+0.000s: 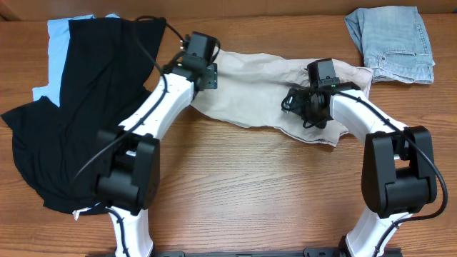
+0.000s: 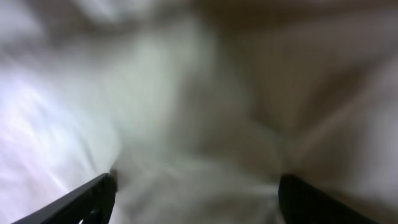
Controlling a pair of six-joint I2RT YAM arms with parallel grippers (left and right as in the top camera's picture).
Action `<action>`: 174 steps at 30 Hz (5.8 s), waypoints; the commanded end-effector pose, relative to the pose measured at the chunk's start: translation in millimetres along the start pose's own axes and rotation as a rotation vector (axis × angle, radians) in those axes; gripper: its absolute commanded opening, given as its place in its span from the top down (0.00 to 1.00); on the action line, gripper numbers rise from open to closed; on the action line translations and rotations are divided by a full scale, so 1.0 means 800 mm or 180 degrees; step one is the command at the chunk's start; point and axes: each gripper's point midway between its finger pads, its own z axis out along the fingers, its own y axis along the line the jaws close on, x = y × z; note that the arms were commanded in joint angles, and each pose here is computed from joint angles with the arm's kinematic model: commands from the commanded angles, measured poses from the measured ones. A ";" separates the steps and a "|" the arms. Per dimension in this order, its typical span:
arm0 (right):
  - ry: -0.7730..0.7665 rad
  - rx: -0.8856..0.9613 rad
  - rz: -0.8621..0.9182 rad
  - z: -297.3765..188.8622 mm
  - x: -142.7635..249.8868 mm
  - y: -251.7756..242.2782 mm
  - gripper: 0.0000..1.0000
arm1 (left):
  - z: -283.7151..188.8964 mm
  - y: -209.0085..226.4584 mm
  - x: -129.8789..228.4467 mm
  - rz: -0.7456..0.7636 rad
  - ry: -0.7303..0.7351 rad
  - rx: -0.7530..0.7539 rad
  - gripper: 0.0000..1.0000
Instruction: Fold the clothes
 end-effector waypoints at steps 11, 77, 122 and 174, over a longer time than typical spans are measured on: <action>0.1664 0.0551 -0.0056 -0.004 0.164 -0.066 0.15 | -0.059 0.026 -0.015 0.0270 0.0024 0.0017 0.07; -0.0735 -0.0090 -0.0285 -0.142 -0.070 0.024 0.00 | 0.060 0.057 0.133 -0.0030 0.1365 -0.0339 0.40; 0.0465 -0.0803 0.0325 -0.001 0.088 -0.074 0.07 | 0.019 0.064 0.117 0.0314 0.1805 0.0673 0.37; -0.0647 -0.0309 0.0108 -0.168 -0.107 -0.148 0.96 | 0.012 -0.051 0.105 0.0310 0.1330 0.2520 0.96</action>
